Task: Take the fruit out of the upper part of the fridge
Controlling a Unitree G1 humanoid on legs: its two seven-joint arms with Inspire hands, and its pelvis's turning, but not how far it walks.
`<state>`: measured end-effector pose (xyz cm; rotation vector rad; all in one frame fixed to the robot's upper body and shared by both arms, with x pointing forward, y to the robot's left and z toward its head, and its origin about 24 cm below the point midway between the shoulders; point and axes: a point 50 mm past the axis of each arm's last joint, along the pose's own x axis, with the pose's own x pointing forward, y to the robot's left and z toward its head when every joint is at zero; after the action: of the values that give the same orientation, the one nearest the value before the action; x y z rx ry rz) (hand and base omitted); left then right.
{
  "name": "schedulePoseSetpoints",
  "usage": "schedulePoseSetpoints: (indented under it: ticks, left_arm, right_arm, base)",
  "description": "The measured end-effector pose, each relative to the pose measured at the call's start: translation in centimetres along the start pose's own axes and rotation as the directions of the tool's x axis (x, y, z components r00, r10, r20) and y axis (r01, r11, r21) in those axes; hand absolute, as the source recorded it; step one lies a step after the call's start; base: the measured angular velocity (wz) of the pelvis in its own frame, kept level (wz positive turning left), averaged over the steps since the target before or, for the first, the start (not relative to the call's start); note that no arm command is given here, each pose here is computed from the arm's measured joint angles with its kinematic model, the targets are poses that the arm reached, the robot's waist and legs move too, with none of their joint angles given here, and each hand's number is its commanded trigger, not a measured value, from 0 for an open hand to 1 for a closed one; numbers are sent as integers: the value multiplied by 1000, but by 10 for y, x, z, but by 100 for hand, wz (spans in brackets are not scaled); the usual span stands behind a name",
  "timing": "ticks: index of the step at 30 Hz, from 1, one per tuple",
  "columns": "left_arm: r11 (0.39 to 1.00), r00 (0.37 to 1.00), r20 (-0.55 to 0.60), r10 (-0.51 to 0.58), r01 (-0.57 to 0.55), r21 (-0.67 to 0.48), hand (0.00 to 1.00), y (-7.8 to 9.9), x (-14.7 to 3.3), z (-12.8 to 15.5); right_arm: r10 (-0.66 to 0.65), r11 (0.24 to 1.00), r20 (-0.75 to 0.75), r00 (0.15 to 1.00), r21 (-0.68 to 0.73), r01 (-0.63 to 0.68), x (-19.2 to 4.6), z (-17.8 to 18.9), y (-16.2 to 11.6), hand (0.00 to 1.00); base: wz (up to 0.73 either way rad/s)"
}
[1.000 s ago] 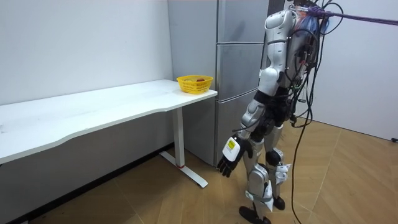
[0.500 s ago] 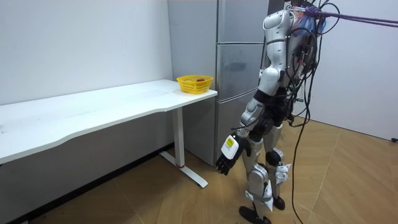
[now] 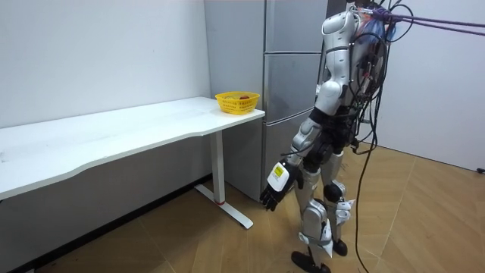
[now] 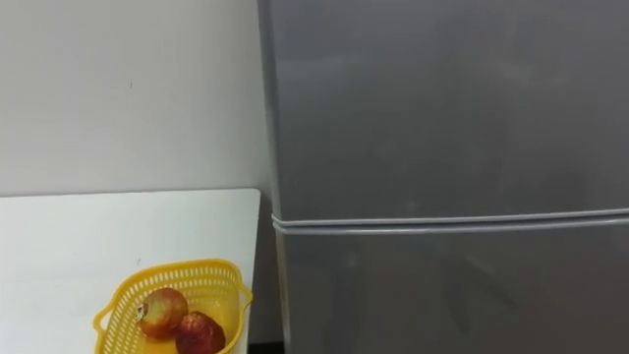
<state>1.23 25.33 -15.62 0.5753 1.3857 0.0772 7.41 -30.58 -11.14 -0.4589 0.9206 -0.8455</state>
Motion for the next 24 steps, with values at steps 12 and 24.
schedulePoseSetpoints:
  ticks: [12,24]
  left_arm:
    - [1000,999,-38,-19,19,4,0,-3,-1,-7]
    - [997,994,-89,-69,70,11,0,-9,-1,-10]
  right_arm:
    - [133,958,-263,956,-212,-192,-16,-66,10,0]
    - [299,853,-472,829,-257,-454,-35,-98,21,0]
  base:
    - [1]
    - [3]
